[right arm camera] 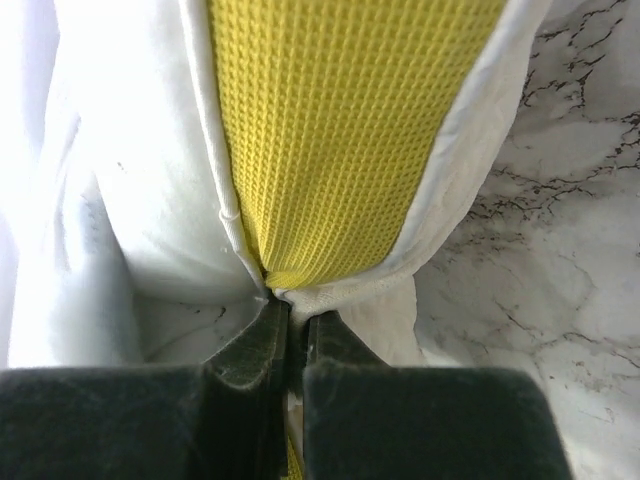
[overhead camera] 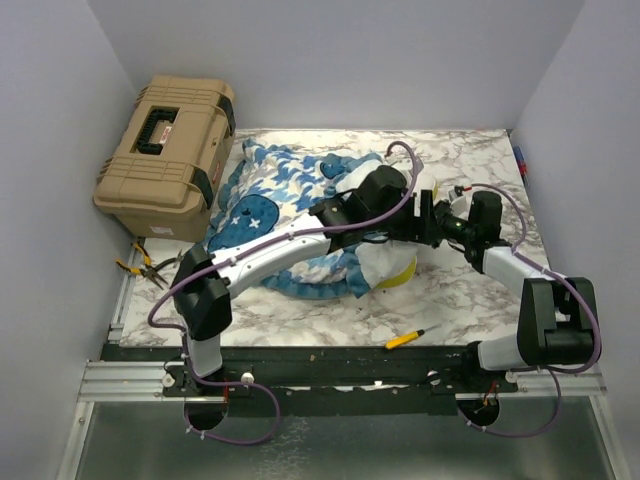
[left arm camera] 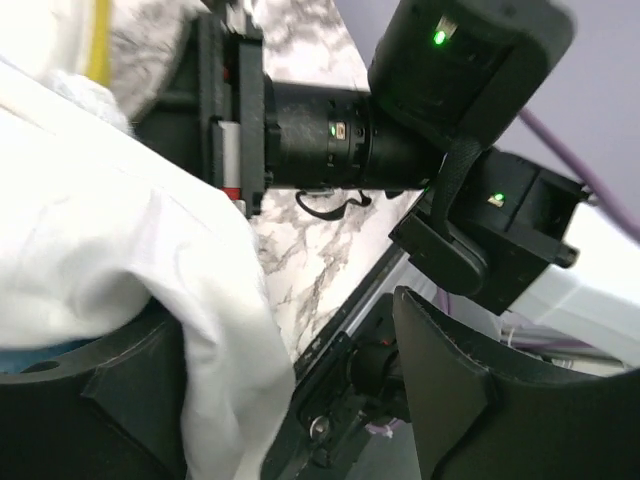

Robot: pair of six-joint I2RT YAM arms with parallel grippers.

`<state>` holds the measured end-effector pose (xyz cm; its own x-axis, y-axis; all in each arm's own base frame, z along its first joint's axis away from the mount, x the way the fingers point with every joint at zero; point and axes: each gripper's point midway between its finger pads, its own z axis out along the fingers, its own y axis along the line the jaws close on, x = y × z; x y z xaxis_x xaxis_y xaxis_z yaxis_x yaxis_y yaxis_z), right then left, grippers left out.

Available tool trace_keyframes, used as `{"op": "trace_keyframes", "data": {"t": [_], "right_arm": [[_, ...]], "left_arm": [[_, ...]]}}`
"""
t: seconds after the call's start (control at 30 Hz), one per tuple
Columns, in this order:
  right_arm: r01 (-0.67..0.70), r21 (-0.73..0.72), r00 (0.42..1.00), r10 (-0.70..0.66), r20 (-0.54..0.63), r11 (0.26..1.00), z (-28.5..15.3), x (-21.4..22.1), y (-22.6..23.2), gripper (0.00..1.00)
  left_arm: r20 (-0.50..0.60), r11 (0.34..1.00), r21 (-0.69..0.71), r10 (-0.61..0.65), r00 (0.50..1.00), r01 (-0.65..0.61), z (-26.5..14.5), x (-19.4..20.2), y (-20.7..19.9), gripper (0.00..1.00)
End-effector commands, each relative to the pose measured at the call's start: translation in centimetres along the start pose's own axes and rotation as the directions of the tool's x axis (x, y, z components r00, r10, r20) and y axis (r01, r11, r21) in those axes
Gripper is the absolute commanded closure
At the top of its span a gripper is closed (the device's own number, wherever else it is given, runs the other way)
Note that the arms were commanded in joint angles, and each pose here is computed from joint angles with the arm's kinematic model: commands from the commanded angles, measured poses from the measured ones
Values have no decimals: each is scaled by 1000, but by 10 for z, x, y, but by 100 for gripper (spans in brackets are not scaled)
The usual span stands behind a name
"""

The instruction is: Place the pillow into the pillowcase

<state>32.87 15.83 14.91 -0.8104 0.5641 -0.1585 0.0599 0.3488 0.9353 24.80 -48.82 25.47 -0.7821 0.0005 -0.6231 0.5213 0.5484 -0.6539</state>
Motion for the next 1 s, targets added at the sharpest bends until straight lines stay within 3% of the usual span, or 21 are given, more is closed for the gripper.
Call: {"op": "trace_keyframes", "data": {"t": [0.0, 0.33, 0.6, 0.67, 0.77, 0.83, 0.97], "right_arm": [[99, -63, 993, -102, -53, 993, 0, 2, 19, 100], [136, -63, 986, -142, -87, 989, 2, 1, 21, 100], [152, -66, 981, -159, -111, 986, 2, 2, 23, 100], [151, -66, 980, -158, -120, 986, 3, 2, 23, 100], [173, -62, 971, -181, -157, 983, 6, 3, 25, 100], [200, -66, 962, -208, -175, 978, 8, 3, 31, 100], [225, -118, 950, -245, -195, 967, 13, 0, 50, 100]], "left_arm": [[178, 992, -128, 16, 984, 7, -57, -54, 19, 27], [194, 905, -265, -289, 937, 334, -89, -39, 133, 24], [172, 917, -208, -308, 936, 340, -51, -49, 159, 24], [201, 929, -190, -280, 939, 317, -41, -67, 156, 38], [254, 974, -127, -152, 955, 189, -34, -111, 123, 77], [280, 989, -80, -98, 955, 125, -34, -133, 99, 98], [299, 999, 38, -26, 954, 16, -28, -157, 41, 100]]}}
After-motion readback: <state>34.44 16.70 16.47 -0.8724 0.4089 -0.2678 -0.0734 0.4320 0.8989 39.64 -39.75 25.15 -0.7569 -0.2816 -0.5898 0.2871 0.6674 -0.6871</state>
